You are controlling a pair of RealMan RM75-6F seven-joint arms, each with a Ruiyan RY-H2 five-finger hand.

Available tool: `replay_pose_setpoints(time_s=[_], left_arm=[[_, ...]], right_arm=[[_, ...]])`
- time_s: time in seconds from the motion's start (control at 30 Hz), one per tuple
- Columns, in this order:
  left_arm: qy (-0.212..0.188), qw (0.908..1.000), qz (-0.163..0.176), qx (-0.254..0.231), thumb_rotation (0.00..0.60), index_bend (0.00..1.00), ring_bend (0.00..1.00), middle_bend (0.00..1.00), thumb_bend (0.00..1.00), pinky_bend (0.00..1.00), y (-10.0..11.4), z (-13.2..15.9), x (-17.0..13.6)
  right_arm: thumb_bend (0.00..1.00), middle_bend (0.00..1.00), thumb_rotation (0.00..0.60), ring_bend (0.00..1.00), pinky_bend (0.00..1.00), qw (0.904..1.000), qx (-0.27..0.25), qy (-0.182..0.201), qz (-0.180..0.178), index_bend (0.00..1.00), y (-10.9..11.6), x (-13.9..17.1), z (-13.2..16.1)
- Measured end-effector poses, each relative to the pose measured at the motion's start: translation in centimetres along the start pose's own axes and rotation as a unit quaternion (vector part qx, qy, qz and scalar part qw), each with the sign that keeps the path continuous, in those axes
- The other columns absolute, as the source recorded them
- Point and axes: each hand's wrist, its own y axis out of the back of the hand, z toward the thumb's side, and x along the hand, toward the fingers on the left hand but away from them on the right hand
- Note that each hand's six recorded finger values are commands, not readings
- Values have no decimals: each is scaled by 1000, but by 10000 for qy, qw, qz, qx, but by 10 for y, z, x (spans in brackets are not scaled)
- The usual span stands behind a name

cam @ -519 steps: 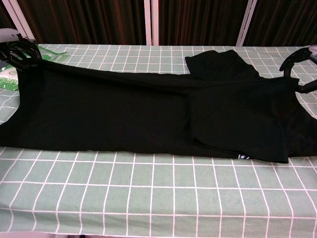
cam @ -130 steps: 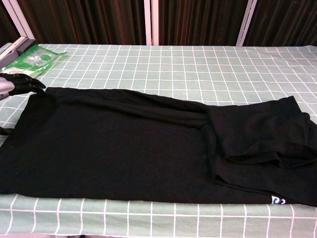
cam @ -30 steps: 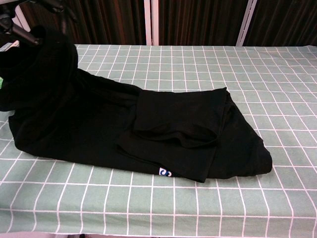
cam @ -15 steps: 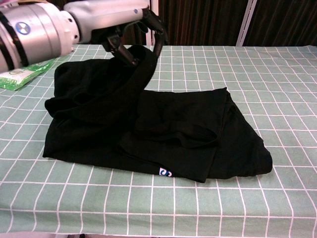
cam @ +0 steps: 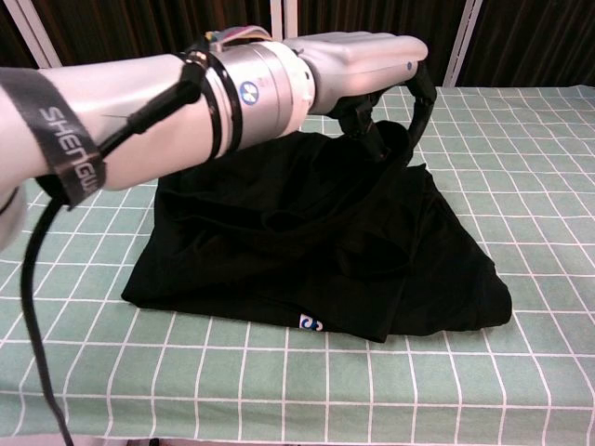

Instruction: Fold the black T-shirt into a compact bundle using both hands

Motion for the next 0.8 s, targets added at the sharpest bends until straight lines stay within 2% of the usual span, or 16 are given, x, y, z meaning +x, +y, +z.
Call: replay_pose_setpoints(time_s=[0.27, 0.4, 0.43, 0.47, 0.53, 0.57, 0.7, 0.8], left_arm=[[-4, 9999, -139, 58, 600, 624, 100, 234, 639, 157, -9, 24, 28], [13, 9995, -290, 121, 600, 543, 95, 207, 609, 155, -22, 31, 37], [13, 9993, -346, 118, 600, 482, 87, 180, 541, 153, -26, 32, 39], [19, 9990, -428, 94, 600, 381, 76, 144, 413, 151, -31, 33, 42], [82, 9986, -524, -17, 600, 253, 65, 102, 240, 149, -38, 33, 45], [142, 9984, -538, -131, 600, 202, 60, 87, 180, 149, -40, 32, 47], [298, 9961, -375, -747, 600, 151, 56, 76, 142, 149, -31, 24, 48], [484, 9911, -116, -1238, 599, 149, 56, 76, 140, 149, -14, 3, 37]], right_arm=[[71, 167, 600, 15, 173, 10000, -14, -58, 8, 97, 0, 1, -5], [71, 167, 600, 15, 173, 10000, -30, -87, 22, 97, -1, 2, -8], [71, 167, 600, 15, 173, 10000, -31, -91, 25, 97, -1, 2, -8], [71, 167, 600, 15, 172, 9999, -33, -92, 28, 97, -1, 2, -9], [71, 167, 600, 15, 172, 9999, -41, -86, 34, 97, -2, 2, -9], [71, 167, 600, 15, 172, 10000, -40, -82, 40, 97, -2, 2, -8], [71, 167, 600, 15, 172, 10000, -28, -51, 60, 97, -3, 4, -8], [71, 167, 600, 15, 172, 10000, -35, 24, 62, 97, -3, 4, -4]])
